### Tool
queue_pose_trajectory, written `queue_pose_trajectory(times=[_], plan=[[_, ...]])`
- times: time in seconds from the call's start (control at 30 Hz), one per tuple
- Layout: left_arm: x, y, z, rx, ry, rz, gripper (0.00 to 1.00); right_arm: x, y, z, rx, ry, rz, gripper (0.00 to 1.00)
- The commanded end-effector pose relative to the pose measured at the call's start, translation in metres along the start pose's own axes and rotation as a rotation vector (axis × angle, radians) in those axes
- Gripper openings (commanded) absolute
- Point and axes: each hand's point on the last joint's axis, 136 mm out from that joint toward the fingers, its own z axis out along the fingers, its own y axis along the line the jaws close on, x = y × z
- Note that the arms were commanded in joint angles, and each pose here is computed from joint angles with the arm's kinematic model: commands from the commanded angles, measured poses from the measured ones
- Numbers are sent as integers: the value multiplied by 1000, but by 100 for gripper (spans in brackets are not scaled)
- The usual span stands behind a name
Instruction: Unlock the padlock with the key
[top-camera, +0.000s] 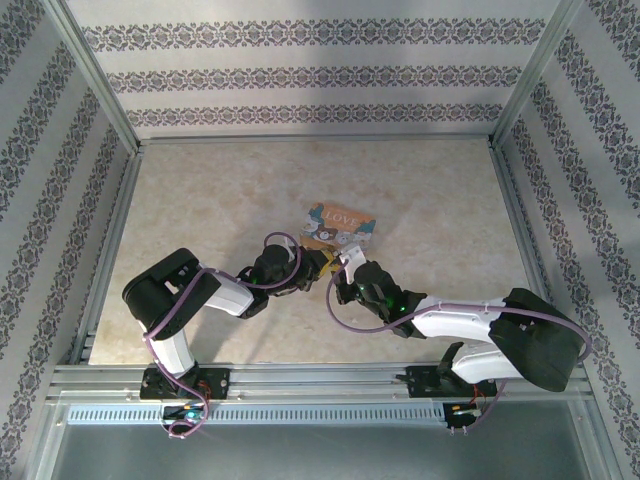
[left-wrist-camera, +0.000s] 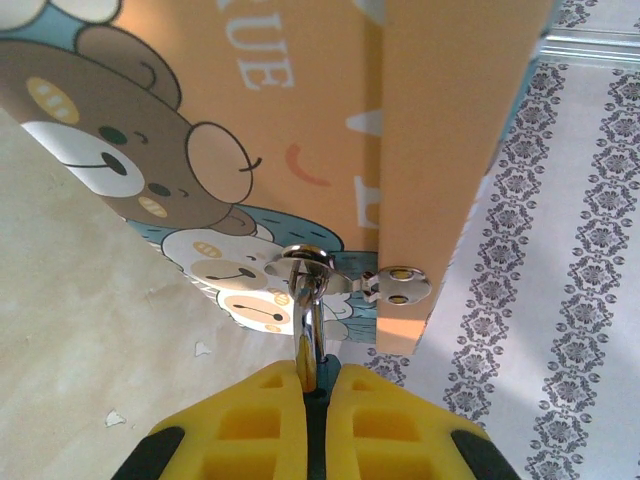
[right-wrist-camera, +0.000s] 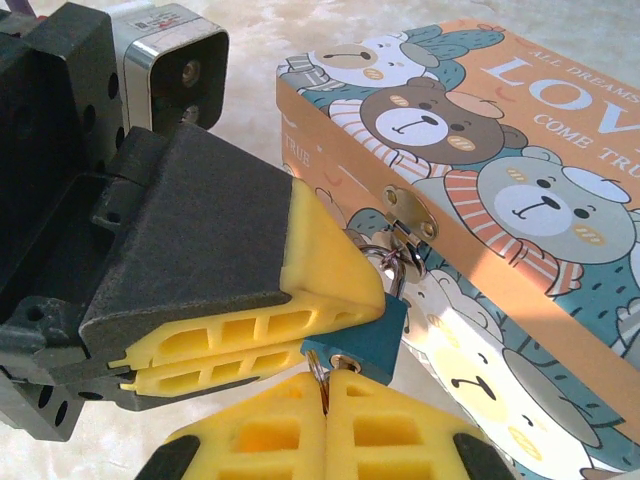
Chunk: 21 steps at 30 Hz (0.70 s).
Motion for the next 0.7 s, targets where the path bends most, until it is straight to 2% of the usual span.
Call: queue_pose_trajectory(times=[0.0,0.13,0.2,0.3,0.43,0.53,0.67], plan=[[12,-10,-2,24,37,40,0,-24,2,-2,-22,-92,69,1],[11,-8,-2,18,34,41,0,-26,0,-8,-22,-95,63,15],[11,-4,-1,12,33,37,0,-29,-1,-14,-21,-102,64,25],[11,0,-1,7,31,32,0,-33,-4,-27,-21,-104,81,46],[10,4,1,-4,32,29,0,-43,-18,-51,8,-117,128,65],[10,9,3,-16,35,28,0,-51,-34,-66,24,-128,191,72],[10,18,6,-39,37,26,0,-55,-51,-75,29,-129,286,76]])
